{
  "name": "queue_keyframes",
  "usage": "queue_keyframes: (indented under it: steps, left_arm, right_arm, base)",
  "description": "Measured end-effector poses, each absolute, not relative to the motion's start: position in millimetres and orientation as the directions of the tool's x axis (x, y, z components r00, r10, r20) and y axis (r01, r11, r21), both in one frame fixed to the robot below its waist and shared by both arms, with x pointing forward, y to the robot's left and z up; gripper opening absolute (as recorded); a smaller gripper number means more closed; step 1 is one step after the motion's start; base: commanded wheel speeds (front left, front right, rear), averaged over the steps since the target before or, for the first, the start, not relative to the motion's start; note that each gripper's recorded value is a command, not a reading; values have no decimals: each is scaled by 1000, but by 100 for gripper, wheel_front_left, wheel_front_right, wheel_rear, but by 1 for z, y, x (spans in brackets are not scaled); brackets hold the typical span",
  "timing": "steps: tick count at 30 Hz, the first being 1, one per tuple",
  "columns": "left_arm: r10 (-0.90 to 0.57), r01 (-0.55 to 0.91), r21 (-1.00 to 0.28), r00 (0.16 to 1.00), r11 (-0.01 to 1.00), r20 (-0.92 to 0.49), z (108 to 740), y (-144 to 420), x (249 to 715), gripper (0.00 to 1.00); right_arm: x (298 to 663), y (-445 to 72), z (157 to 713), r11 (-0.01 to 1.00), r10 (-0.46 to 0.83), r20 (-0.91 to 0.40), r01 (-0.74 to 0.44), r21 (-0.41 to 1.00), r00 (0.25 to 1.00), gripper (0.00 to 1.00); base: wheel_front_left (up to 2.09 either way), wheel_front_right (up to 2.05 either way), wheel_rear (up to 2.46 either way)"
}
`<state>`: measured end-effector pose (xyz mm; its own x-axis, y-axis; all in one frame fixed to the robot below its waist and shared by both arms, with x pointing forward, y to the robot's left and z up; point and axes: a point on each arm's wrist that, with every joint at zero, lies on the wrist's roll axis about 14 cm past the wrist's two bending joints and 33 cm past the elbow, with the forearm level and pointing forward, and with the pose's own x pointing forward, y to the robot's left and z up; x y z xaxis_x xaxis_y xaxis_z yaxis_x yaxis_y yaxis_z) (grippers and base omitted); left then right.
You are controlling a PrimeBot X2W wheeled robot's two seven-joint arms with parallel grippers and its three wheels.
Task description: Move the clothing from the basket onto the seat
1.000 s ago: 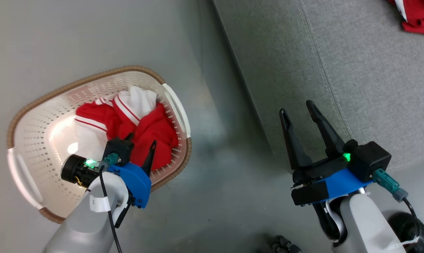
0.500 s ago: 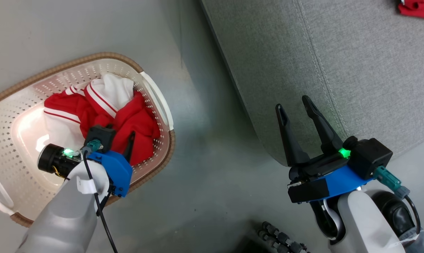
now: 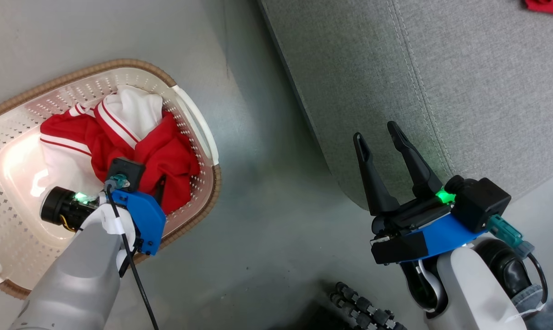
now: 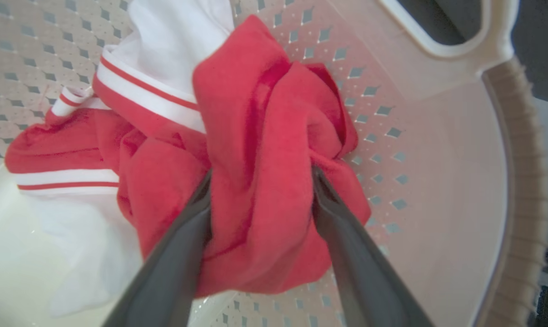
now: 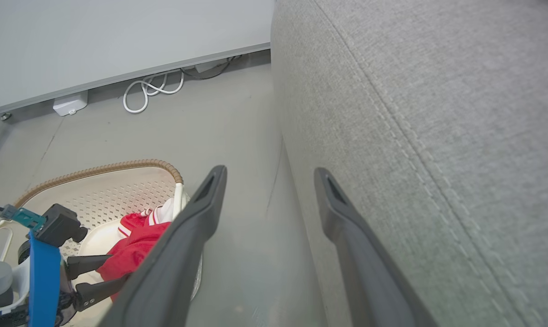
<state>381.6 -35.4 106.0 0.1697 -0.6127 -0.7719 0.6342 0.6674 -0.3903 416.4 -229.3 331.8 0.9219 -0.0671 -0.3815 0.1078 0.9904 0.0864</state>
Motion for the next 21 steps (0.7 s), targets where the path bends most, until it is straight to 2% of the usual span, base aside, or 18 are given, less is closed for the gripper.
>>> queue_keyframes:
  steps: [1,6,21]
  left_arm:
    - [-611,632,-391,169,669,-773,106,-35,382,0]
    - [-616,640,-395,158,659,-772,108,-38,380,0]
    - [-622,630,-388,196,672,-758,121,-29,386,0]
  right_arm:
    - [416,-230,332,990,-68,-381,109,86,922,100]
    - [417,-230,333,990,-68,-378,109,87,923,100]
    - [424,-221,341,990,-41,-349,85,112,936,100]
  base:
    - [0,0,0]
    - [0,0,0]
    - [0,0,0]
